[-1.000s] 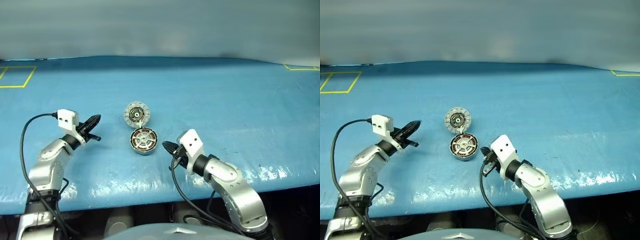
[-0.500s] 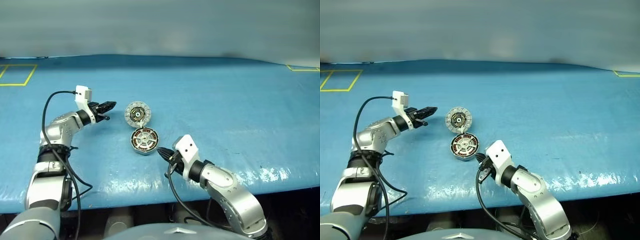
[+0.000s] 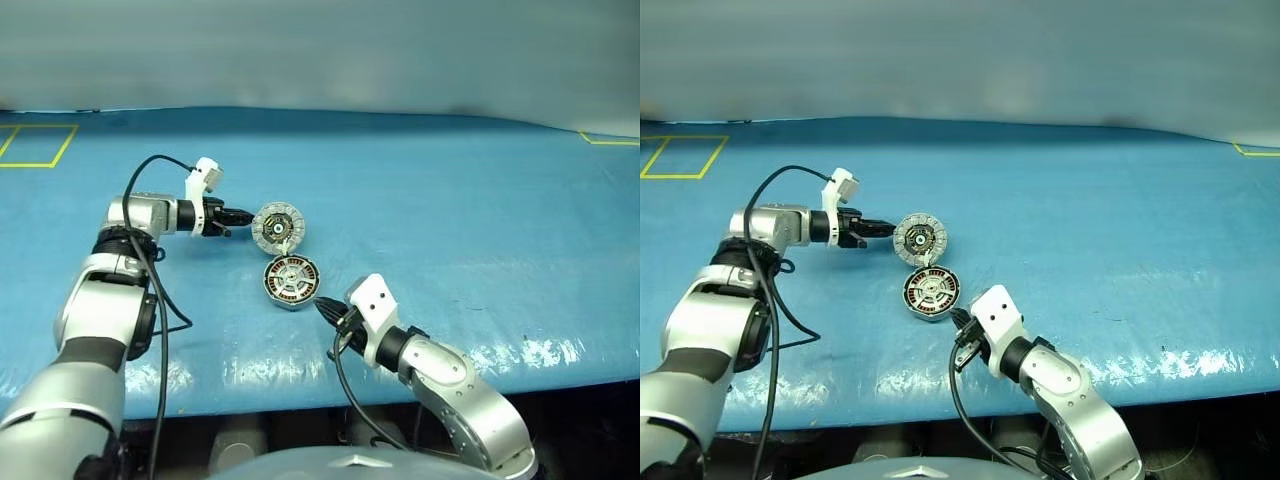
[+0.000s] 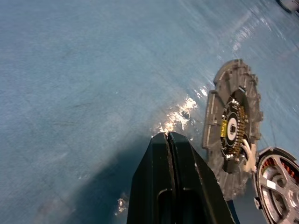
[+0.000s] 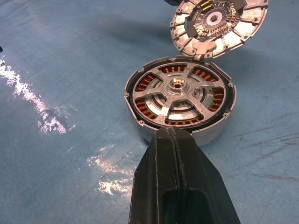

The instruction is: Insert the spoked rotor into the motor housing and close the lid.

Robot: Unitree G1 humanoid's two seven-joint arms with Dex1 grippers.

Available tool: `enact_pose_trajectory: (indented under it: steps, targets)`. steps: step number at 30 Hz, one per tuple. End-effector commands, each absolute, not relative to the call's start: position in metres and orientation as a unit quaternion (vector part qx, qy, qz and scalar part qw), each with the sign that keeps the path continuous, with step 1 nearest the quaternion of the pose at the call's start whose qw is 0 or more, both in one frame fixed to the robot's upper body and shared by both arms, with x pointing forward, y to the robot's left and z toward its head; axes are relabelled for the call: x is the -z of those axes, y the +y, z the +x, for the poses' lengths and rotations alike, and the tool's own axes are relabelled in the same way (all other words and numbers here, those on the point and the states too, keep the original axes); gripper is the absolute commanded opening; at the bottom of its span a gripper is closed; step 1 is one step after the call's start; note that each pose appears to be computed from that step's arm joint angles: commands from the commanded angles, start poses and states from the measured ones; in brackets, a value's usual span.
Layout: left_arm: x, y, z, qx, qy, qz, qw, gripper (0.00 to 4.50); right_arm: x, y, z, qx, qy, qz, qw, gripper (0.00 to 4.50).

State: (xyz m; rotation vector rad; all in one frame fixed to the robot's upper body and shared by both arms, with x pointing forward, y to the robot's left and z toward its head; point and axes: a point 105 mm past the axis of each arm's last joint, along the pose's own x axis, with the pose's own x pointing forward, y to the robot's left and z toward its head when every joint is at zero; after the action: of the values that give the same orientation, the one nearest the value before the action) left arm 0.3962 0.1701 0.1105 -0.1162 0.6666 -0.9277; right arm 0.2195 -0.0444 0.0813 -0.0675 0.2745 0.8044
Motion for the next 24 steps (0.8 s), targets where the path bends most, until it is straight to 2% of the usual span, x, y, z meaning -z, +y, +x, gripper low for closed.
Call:
enact_pose_trajectory:
  steps: [1,6,17,24]
  targets:
    - [-0.126,0.166,0.399,0.465,0.301,-0.035,0.832,0.02,-0.098,-0.040,0.216,-0.394,0.098,-0.023,0.913,0.00]
    - [-0.128,0.161,0.397,0.486,0.300,-0.026,0.821,0.02,-0.097,-0.041,0.215,-0.389,0.099,-0.023,0.916,0.00]
    - [-0.145,0.141,0.395,0.550,0.246,-0.024,0.798,0.02,-0.095,-0.041,0.216,-0.383,0.101,-0.025,0.918,0.00]
    - [-0.143,0.130,0.388,0.585,0.255,-0.011,0.770,0.02,-0.095,-0.041,0.217,-0.381,0.100,-0.026,0.919,0.00]
